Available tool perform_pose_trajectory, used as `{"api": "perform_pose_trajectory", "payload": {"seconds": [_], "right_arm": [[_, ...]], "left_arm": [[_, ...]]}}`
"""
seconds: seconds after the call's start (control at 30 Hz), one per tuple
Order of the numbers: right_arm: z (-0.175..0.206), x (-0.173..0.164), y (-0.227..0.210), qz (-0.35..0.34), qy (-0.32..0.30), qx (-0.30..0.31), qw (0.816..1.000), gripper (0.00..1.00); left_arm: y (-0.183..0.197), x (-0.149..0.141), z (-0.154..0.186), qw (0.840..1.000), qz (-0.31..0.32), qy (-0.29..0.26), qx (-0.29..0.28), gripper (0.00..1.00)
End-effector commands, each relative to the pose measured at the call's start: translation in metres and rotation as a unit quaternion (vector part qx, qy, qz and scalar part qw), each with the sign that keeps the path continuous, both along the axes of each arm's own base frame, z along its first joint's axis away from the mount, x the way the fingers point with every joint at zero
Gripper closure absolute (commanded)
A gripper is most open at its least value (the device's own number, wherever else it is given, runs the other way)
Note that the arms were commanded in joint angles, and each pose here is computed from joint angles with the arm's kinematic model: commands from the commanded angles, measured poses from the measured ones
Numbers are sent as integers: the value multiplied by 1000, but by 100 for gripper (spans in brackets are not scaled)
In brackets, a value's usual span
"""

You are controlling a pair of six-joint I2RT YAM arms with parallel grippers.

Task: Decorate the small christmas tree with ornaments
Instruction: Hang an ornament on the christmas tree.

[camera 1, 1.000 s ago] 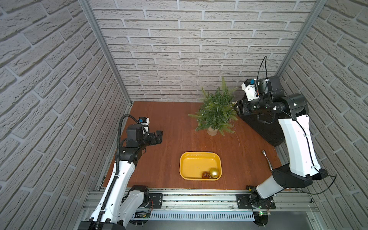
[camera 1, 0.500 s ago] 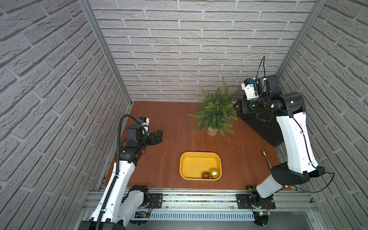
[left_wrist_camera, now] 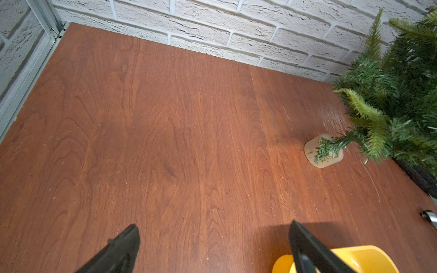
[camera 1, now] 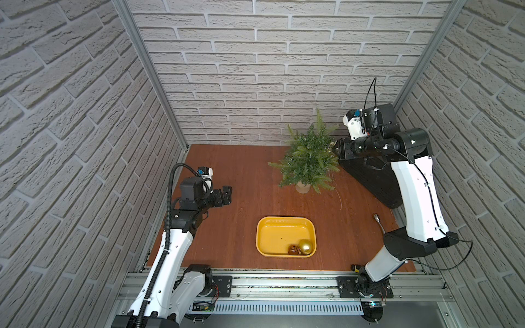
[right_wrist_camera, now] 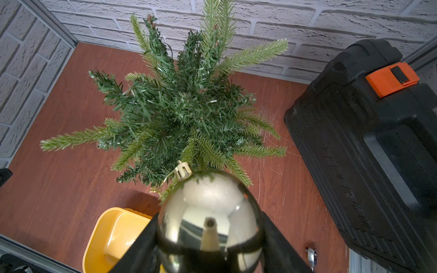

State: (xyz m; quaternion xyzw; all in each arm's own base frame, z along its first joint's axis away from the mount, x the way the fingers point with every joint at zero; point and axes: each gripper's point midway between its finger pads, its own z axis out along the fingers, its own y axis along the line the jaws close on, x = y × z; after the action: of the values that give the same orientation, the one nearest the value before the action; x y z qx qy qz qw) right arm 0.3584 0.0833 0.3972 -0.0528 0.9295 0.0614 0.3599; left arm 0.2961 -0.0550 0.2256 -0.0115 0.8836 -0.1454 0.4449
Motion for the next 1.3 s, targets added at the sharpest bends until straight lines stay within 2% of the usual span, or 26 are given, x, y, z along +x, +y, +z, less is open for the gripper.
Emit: {"api": "perform_pose_trajectory", "payload": {"seconds": [0.0, 0.27, 0.67, 1.0, 1.27], "right_arm": [[11, 5, -4, -2, -25, -4, 1000, 57], [5, 3, -21, -30, -15, -24, 999, 57], [-10, -10, -26, -37, 0, -24, 999, 57], [-33, -11, -15, -26, 4, 9, 1000, 57], [-40, -4, -6, -15, 2, 29, 999, 44]], "left_arm": [[1, 3, 5, 1000, -1, -12, -1, 2], [1, 4, 6, 1000, -1, -12, -1, 2], [1, 4, 4, 1000, -1, -9, 0, 2], [1, 6, 3, 1000, 0, -7, 0, 2], [1, 7, 1, 1000, -1, -3, 1, 2]]}}
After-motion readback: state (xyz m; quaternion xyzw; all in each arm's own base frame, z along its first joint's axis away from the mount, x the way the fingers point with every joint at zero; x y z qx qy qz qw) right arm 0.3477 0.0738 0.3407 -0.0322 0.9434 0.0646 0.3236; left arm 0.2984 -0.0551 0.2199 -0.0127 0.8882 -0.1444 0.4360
